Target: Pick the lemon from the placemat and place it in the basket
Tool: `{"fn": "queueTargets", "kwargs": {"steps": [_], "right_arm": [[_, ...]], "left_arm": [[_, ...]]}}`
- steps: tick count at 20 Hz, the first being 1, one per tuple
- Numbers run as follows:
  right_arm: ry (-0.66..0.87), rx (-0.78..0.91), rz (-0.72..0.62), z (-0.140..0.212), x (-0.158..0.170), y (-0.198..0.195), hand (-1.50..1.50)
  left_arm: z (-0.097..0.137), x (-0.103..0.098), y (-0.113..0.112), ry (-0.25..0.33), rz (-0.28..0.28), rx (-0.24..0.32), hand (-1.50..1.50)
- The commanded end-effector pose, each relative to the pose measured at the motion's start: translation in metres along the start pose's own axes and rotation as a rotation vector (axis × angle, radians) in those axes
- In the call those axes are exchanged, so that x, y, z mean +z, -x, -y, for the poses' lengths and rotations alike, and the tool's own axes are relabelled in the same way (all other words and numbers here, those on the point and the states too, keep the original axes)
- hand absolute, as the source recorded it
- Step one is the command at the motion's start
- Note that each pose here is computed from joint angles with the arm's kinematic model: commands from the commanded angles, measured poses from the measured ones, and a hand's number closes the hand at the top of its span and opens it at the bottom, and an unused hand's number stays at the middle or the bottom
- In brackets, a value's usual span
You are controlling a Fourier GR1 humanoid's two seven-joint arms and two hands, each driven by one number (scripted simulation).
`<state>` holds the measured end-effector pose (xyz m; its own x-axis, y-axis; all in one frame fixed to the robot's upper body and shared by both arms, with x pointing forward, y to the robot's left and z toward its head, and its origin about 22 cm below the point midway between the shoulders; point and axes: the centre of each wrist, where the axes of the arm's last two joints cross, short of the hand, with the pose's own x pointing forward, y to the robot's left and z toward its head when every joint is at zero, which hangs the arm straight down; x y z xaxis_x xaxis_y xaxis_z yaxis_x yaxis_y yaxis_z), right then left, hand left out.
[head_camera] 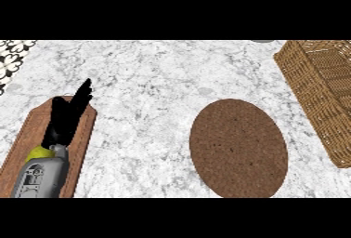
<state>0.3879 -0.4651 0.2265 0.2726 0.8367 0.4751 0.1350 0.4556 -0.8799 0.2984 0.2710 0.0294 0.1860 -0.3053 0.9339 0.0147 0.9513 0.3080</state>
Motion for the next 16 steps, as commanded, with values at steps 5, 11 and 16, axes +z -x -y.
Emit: {"fn": "queueTargets", "kwargs": {"steps": [5, 11, 16], "right_arm": [[0.120, -0.165, 0.038, -0.010, 0.000, 0.025, -1.50], [0.333, -0.318, 0.030, -0.002, 0.005, 0.037, -1.50], [0.431, -0.413, -0.075, 0.042, 0.022, 0.064, -1.50]], "left_arm": [[0.006, 0.006, -0.001, 0.010, 0.013, -0.002, 0.00], [0.003, -0.004, -0.001, -0.011, -0.014, 0.004, 0.00], [0.007, -0.008, 0.006, -0.016, -0.002, 0.010, 0.00]]}}
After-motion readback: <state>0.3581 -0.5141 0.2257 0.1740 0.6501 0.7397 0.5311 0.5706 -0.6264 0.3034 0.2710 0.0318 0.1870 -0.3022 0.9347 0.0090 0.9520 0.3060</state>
